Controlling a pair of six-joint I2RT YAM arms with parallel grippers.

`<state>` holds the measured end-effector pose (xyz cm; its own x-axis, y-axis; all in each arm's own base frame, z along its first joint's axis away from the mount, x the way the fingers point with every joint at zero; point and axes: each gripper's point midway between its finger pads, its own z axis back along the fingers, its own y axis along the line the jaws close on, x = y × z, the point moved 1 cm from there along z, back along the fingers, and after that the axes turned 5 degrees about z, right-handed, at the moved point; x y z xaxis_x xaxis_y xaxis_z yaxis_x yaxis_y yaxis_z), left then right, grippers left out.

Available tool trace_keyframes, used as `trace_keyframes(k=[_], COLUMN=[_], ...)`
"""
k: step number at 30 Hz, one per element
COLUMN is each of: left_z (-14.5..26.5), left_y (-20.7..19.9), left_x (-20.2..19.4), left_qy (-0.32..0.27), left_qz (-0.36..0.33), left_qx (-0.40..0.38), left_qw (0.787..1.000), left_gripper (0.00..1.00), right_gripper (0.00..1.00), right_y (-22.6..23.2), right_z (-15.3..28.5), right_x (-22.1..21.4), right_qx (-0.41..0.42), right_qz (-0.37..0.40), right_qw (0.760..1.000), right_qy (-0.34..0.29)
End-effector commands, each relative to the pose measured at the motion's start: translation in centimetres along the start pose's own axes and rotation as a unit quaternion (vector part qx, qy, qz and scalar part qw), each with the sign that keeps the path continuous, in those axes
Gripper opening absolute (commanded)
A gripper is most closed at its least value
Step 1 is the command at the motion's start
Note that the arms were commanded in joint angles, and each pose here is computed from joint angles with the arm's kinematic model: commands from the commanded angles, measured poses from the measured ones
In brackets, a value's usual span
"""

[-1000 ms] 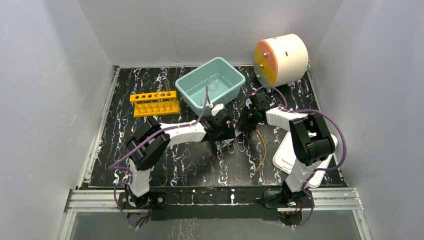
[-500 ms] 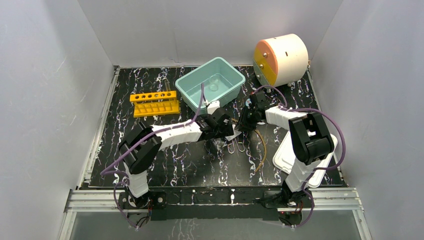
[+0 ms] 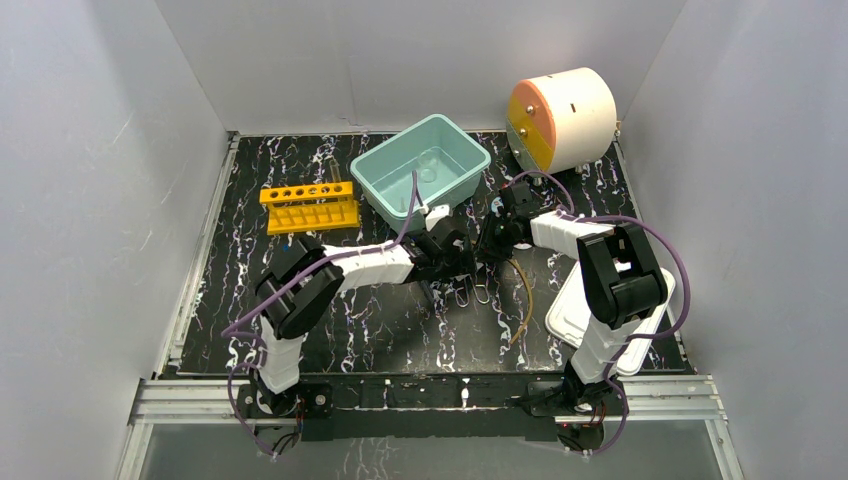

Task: Organize the chemistry lab equipment

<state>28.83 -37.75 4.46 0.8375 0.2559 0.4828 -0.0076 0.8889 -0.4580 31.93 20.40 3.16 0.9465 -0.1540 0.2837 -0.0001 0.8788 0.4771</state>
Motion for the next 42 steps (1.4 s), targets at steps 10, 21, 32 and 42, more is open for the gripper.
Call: trace_keyframes(k=[10, 21, 32, 42], left_z=[0.2, 4.5, 12.6, 13.4], left_y=[-2.8, -3.2, -5.0, -1.7], left_x=[2.1, 4.7, 13.6, 23.1], left_qy=[-0.026, -0.062, -0.183, -0.245], left_qz=[0.001, -0.064, -0.159, -0.121], left_qx=[-0.075, -0.084, -0.086, -0.067], left_qw=[0.997, 0.992, 0.966, 0.96], left_gripper=[0.27, 0.0, 0.0, 0.0], right_gripper=[0.37, 0.46, 0.62, 0.61], right_y=[-3.1, -0.1, 1.8, 1.4], right_z=[-0.5, 4.8, 11.4, 9.7], right_x=[-3.9, 2.8, 8.2, 6.8], right_qx=[-0.057, -0.072, -0.081, -0.066], right_qz=[-0.009, 0.027, 0.066, 0.077], right_qw=[0.996, 0.996, 0.972, 0.978], right_qy=[0.063, -0.049, -0.21, -0.183])
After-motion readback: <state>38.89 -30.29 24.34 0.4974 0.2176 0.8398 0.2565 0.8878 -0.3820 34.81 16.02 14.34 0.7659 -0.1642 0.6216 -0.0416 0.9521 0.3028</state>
